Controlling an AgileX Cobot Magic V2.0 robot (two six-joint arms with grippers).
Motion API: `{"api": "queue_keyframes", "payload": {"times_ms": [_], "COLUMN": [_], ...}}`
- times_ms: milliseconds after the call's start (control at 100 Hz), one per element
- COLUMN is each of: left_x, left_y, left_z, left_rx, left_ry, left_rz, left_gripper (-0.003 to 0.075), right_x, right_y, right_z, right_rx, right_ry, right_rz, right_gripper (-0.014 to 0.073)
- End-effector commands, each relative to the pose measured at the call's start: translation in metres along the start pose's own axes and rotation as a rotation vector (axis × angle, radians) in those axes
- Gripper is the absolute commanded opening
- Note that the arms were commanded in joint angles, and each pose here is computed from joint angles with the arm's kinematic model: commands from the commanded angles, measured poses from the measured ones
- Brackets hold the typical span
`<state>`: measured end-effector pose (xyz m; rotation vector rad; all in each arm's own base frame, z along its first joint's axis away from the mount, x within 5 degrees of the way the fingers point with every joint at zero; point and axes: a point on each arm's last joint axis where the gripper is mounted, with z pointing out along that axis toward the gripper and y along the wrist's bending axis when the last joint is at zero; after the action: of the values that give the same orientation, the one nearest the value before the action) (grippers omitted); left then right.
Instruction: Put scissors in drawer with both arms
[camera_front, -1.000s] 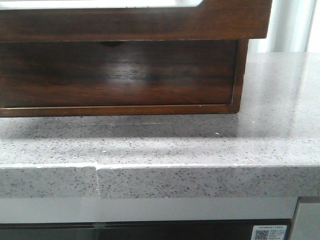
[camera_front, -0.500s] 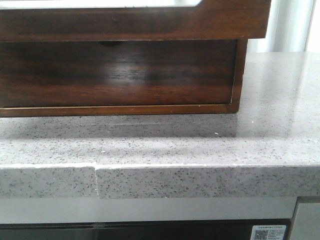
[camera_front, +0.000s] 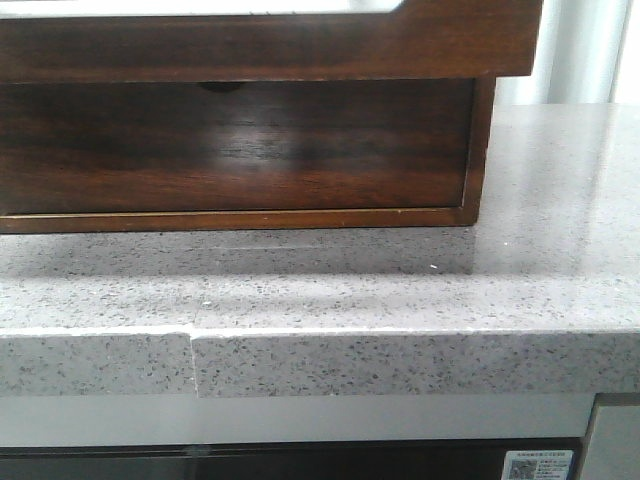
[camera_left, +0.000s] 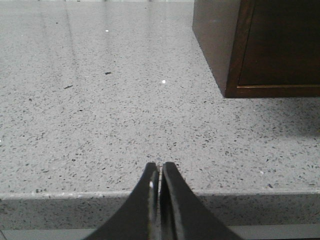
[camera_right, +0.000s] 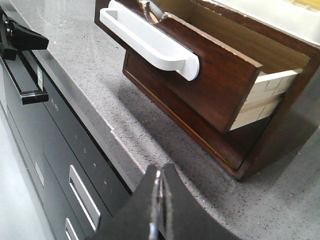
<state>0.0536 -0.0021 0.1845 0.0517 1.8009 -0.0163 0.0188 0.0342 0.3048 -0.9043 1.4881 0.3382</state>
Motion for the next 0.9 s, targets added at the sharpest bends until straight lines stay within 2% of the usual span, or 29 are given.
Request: {"api": "queue_keyframes", "payload": {"times_ms": [0, 730, 830, 890], "left_x": [0.0001, 0.0001, 0.0001, 0.0001], "left_y": [-0.0003, -0.0003, -0.0003, -0.0003], "left_z": [0.0001, 0.0001, 0.0001, 0.0001], "left_rx": [0.003, 0.003, 0.003, 0.003], "left_ry": [-0.074, -0.074, -0.074, -0.074], "left_rz": [-0.017, -0.017, -0.017, -0.017], "left_gripper": [-0.0022, -0.0022, -0.0022, -0.0022], "right_x": [-0.012, -0.0123, -0.0145, -0.0147], "right_y": [-0.0053, -0.0058, -0.011, -0.0148], "right_z": [-0.0022, -0.0022, -0.0006, 0.0007], "right_rx": [0.041, 0.046, 0.117, 0.173], "right_ry": [-0.071, -0.075, -0.137, -0.174], "right_rz": [0.005, 0.001, 0.003, 0.049], "right_gripper": [-0.0041, -0.0041, -0.0041, -0.0041]}}
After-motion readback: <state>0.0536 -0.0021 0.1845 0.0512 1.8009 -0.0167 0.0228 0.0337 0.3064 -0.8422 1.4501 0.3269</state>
